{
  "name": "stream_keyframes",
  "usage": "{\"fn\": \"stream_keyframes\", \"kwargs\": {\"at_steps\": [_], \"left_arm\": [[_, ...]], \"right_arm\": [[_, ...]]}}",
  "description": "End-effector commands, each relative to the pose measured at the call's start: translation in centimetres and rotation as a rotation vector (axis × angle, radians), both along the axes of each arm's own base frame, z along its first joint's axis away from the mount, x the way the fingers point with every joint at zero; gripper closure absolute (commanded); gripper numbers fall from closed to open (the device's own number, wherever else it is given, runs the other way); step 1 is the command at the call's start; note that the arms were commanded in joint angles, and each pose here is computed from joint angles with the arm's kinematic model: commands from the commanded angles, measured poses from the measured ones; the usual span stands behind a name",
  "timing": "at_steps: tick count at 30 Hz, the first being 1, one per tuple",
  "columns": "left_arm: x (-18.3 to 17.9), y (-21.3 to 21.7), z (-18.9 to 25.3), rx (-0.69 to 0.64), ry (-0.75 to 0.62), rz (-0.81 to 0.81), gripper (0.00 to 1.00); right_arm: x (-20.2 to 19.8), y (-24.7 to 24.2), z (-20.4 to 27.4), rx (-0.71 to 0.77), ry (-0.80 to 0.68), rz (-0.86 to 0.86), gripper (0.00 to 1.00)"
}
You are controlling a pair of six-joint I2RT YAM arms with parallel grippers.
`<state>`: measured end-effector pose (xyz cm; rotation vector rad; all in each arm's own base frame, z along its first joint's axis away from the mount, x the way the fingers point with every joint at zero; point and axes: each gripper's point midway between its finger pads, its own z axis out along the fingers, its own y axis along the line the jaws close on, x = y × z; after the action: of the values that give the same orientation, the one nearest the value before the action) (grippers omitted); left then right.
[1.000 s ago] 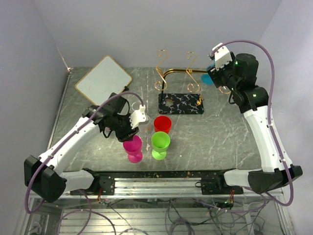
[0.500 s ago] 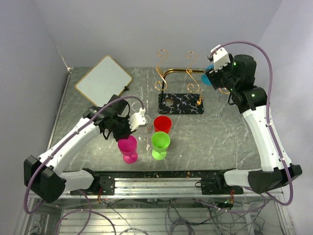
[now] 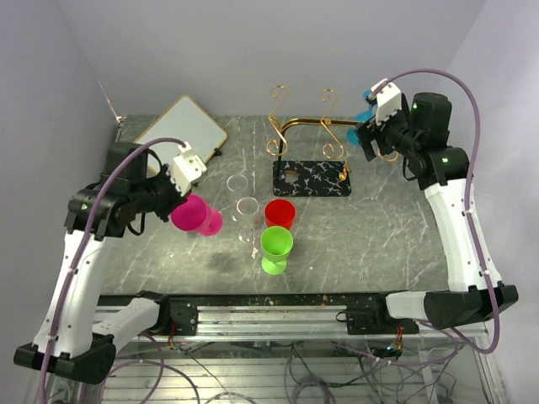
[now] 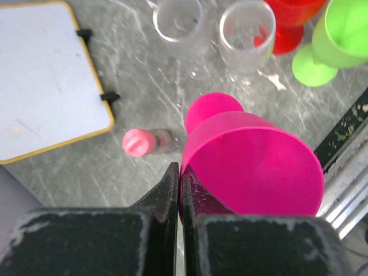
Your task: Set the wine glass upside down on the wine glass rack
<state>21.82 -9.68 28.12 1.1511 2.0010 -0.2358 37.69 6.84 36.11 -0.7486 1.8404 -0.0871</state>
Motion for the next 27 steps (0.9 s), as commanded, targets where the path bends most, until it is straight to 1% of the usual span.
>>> {"fn": "stream_keyframes", "kwargs": {"at_steps": [1,5,7,9,14,17,20,22,27], "left_arm": [[0.5,0.0,5.1,-0.099,-0.114,0.084,0.93],[2.1,0.4,11.0,-0.17,-0.31,0.147,0.93],[2.5,0.1,14.0,-0.218,-0.402,0.146,0.93],[2.6,-0.6,16.9,-0.277,-0.457,0.128,0.93],[3.6,-3.7,20.7,-0.468,-0.41,0.063,0.93],[4.0,-5.3,23.1,-0.589,-0.404,0.028,0.93],[5.1,-6.3,24.5,-0.673,-0.385,0.022,0.93],[6.0,-6.7,24.8,-0.709,-0.38,0.03,0.93],[7.5,-7.7,24.8,-0.772,-0.341,0.03,0.93]], "right_arm": [[-1.3,2.1,2.8,0.172,-0.006,0.109,0.19],[-2.1,3.7,4.0,0.234,-0.011,0.193,0.18],[-2.2,4.3,4.3,0.276,-0.008,0.212,0.17],[-2.8,5.5,5.0,0.311,-0.004,0.281,0.16],[-4.4,9.0,6.9,0.459,0.011,0.47,0.16],[-4.6,10.6,7.5,0.568,0.049,0.548,0.2],[-4.9,12.6,7.5,0.689,0.122,0.615,0.25],[-5.1,14.3,7.2,0.722,0.166,0.651,0.26],[-5.5,18.6,6.4,0.707,0.211,0.686,0.24]]}}
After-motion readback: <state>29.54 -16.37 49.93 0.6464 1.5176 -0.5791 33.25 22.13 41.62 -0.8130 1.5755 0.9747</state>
